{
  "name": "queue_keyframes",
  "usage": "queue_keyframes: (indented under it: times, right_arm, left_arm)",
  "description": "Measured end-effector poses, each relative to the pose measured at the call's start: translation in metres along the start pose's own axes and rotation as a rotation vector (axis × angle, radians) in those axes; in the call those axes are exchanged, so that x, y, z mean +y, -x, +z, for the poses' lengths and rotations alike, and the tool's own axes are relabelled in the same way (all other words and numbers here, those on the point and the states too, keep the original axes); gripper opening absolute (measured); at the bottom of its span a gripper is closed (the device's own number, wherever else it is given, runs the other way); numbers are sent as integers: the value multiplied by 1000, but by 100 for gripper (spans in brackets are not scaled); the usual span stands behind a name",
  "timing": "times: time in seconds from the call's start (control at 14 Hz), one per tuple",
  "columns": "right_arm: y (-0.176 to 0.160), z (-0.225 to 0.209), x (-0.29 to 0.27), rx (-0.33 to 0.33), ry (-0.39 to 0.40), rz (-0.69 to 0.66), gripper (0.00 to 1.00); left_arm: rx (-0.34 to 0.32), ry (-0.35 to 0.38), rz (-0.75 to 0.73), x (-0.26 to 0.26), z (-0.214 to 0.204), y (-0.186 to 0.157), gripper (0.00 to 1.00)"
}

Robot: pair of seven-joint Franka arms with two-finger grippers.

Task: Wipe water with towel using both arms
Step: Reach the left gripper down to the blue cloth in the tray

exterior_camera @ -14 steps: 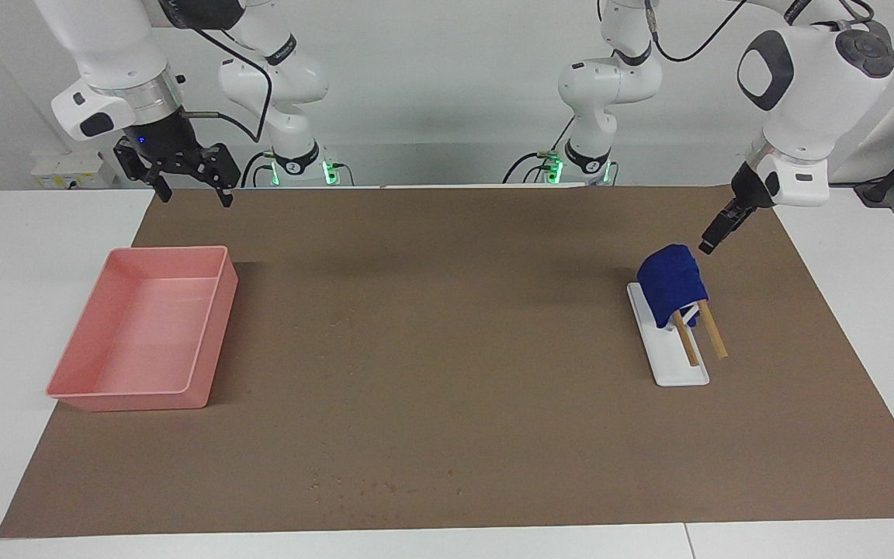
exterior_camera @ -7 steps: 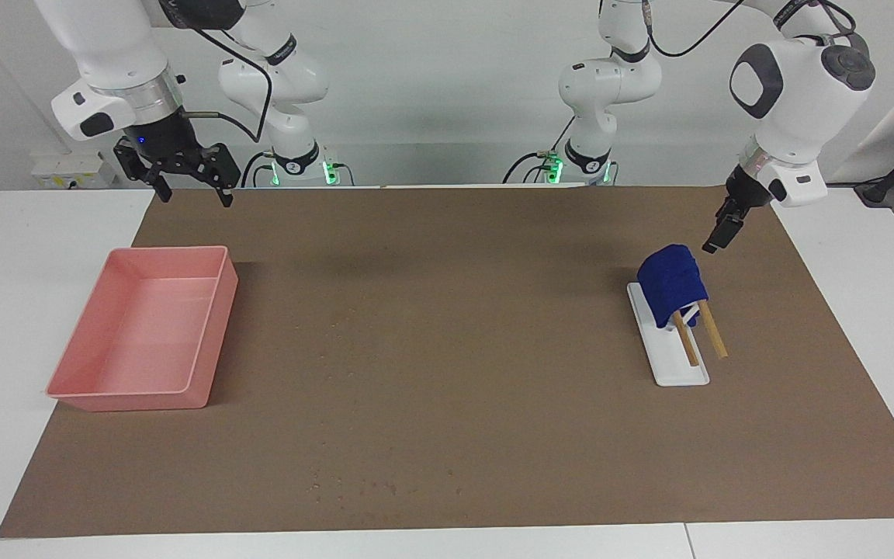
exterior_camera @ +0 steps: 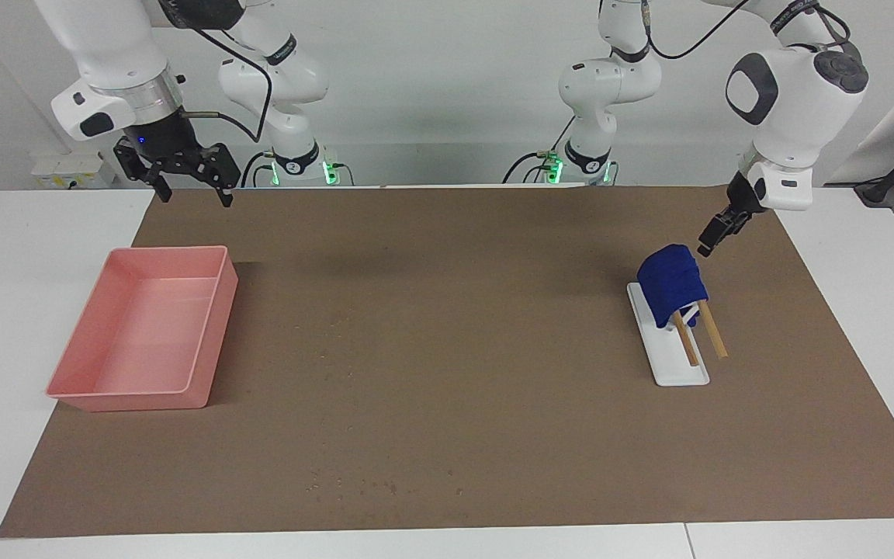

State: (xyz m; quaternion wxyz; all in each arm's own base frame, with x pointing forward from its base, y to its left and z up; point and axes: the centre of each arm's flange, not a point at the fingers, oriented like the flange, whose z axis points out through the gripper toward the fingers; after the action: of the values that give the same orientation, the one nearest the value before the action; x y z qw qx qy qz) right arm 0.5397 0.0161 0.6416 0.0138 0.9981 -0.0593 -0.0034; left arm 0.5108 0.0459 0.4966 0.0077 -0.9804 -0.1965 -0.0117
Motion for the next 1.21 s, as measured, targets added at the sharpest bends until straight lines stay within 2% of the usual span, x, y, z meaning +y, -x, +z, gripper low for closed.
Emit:
queue_keyframes:
  times: [0.14,0.28,0.85,1.07,1.21]
  right_arm:
    - [0,0,0,-1,0,0,100]
    - [0,1,0,-2,0,0,100]
    - [1,2,0,-5,1,0,100]
    - [1,2,0,-5,1,0,100]
    - [1,2,0,-5,1,0,100]
  left_arm:
    - [-13,-36,159,-4,11,2,100]
    - [-35,-47,227,-3,26,6,100]
    - [-44,-47,258,8,66,8,100]
    - [-48,-48,263,12,70,11,99]
    - [-47,-49,270,19,70,14,88]
